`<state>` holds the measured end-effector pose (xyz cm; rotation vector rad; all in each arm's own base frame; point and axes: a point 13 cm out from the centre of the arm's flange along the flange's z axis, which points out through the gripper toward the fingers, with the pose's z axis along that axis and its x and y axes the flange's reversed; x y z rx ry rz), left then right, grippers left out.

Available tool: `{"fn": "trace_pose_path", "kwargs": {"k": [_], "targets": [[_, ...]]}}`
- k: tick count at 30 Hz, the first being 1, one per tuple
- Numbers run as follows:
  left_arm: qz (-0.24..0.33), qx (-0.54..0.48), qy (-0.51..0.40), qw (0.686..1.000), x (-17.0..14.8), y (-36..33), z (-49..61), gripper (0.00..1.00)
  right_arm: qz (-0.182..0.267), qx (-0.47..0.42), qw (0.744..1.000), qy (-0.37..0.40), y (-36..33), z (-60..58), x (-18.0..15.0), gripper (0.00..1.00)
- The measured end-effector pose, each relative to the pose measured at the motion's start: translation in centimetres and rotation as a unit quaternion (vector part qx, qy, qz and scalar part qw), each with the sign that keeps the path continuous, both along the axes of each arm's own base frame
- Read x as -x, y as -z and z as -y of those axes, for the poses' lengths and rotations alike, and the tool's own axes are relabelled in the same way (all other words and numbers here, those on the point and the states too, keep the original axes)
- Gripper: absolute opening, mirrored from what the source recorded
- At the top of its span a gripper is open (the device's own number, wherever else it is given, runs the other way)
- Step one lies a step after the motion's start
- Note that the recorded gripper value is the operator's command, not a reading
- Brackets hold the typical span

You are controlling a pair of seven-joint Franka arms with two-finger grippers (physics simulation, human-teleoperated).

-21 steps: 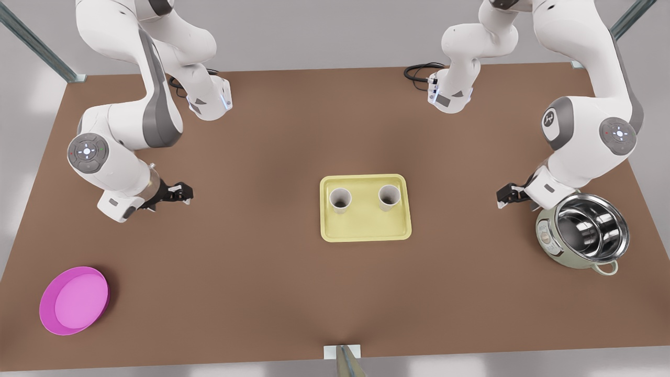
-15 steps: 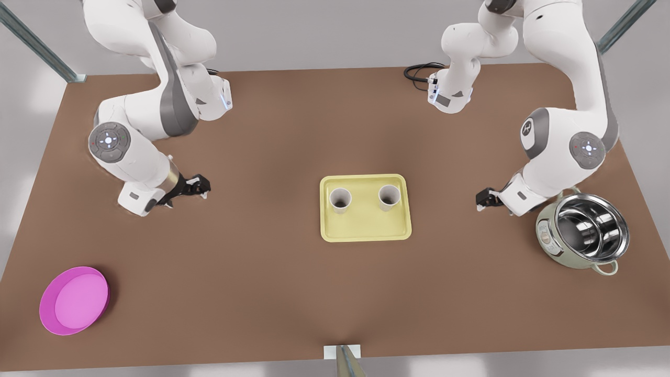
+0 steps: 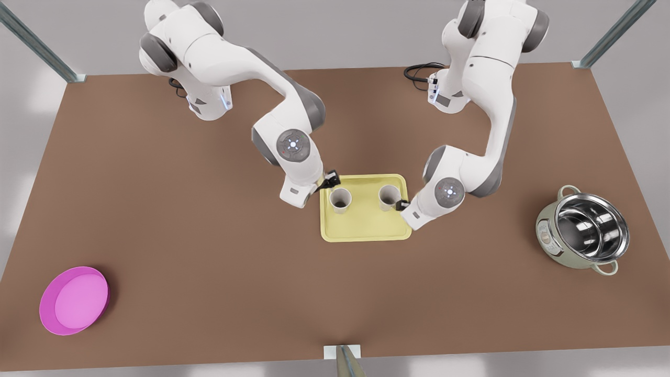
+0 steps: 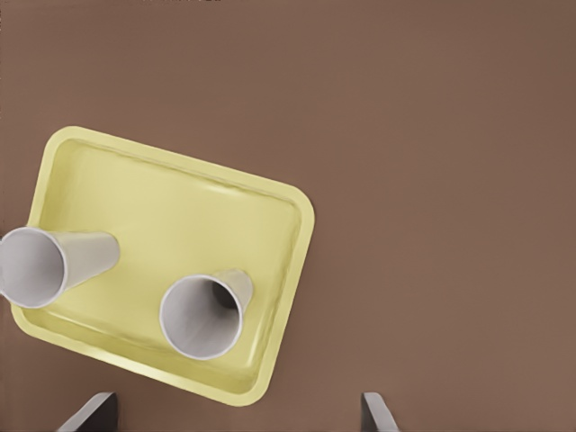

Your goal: Use the left arm to pick up the white IKEA cup from the tray and place it on the middle-left position; use the right arm to pick up the white IKEA cup from the tray and place it on the middle-right position

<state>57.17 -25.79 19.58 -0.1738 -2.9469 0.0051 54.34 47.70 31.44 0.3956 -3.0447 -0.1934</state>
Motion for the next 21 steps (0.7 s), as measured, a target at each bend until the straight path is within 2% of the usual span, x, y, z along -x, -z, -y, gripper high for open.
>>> {"fn": "trace_pose_path", "kwargs": {"k": [2, 4, 6, 9, 13, 21], "targets": [[0.003, -0.001, -0.009, 1.000, 0.9, -0.2, -1.1, 1.00, -0.018, -0.018, 0.999, 0.023, 1.6, -1.2, 0.1, 1.00], [-0.006, -0.009, -0.009, 1.000, 5.6, 1.4, -2.4, 1.00, -0.033, -0.026, 0.998, 0.038, 3.0, -2.2, 0.6, 1.00], [0.002, -0.014, 0.000, 1.000, 7.8, 3.0, -2.1, 1.00, -0.044, -0.028, 0.997, 0.049, 4.2, -2.6, 1.0, 1.00], [0.033, -0.006, 0.008, 0.999, 7.6, 3.7, 0.5, 1.00, -0.053, -0.021, 0.996, 0.062, 6.5, -2.7, 1.3, 1.00], [0.064, 0.007, -0.003, 0.998, 6.3, 3.7, 2.8, 1.00, -0.040, 0.004, 0.998, 0.055, 8.8, -3.2, 1.8, 1.00], [0.058, -0.001, -0.030, 0.998, 7.2, 7.1, 3.0, 0.99, -0.028, 0.045, 0.997, 0.056, 13.8, -2.3, 1.8, 1.00]]}}
